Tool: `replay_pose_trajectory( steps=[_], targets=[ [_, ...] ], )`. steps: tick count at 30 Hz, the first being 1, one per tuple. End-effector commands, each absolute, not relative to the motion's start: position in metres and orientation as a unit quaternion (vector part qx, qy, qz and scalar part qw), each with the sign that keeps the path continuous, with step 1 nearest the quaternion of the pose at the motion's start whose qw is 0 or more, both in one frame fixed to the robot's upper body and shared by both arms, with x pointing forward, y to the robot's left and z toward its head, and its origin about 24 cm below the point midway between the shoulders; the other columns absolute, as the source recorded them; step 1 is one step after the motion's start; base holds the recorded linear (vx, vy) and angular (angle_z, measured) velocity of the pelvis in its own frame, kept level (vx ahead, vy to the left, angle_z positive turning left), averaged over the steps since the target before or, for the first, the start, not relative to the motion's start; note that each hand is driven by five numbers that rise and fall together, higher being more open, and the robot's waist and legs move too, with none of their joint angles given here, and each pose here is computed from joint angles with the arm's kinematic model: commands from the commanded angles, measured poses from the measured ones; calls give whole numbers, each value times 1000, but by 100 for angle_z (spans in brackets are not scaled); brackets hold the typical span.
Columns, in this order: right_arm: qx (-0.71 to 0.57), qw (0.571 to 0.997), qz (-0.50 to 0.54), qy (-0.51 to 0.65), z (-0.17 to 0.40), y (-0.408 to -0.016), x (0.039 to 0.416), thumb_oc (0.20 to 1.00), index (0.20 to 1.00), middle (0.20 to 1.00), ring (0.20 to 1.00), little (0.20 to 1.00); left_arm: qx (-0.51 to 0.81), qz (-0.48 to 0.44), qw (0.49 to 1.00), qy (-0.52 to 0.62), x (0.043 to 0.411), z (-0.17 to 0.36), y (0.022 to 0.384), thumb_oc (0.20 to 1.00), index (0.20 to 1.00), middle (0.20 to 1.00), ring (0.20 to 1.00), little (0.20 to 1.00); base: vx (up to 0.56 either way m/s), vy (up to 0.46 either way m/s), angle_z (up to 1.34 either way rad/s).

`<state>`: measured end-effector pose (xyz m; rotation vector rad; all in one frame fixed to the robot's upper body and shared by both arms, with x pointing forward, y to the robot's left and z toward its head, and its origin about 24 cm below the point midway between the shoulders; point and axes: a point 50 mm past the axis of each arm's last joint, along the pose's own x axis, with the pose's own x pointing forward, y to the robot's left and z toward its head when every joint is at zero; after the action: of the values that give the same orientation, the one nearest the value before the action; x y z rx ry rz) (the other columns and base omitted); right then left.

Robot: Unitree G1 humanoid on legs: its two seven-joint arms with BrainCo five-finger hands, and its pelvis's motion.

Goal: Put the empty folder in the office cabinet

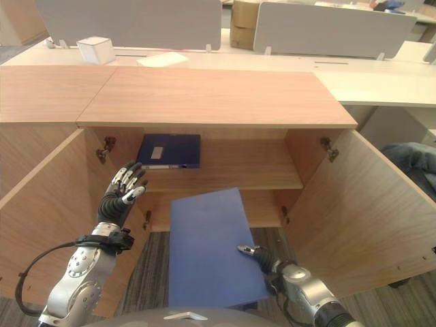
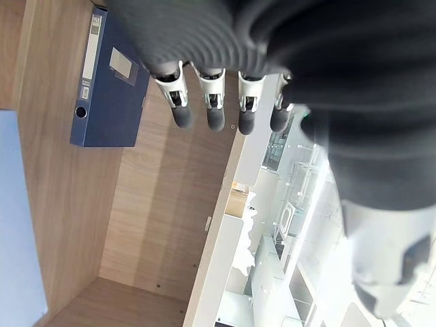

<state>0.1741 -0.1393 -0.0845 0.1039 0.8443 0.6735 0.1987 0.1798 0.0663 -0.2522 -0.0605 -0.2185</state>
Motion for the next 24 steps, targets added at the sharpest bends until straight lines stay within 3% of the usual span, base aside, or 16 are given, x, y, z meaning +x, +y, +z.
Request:
replay_pose_trajectory(
  steps=[1, 7, 10, 13, 24],
  targets=[
    [62, 904, 306, 291, -52, -123, 221, 200, 200, 200, 200, 200, -59, -49, 992, -104, 198, 89, 200, 1000, 1000, 1000, 1000, 1000, 36, -15, 0],
    [84, 946, 207, 233, -35, -140, 250, 200, 200, 200, 200, 200, -35, 56, 996, -64, 192, 66, 231, 1000, 1000, 1000, 1000, 1000, -54, -22, 4],
    [100, 979, 115, 137, 5, -160, 292, 200, 200, 200, 200, 200, -12, 145, 989, 8, 193, 31, 258, 1000, 1000, 1000, 1000, 1000, -203, -23, 13],
    [99, 990, 70, 73, 39, -173, 315, 200, 200, 200, 200, 200, 32, 167, 983, 67, 194, 7, 267, 1000, 1000, 1000, 1000, 1000, -194, -26, 18],
    [125, 991, 17, -40, 103, -187, 347, 200, 200, 200, 200, 200, 122, 119, 946, 274, 167, -81, 242, 1000, 1000, 1000, 1000, 1000, -75, -21, 11]
  ],
)
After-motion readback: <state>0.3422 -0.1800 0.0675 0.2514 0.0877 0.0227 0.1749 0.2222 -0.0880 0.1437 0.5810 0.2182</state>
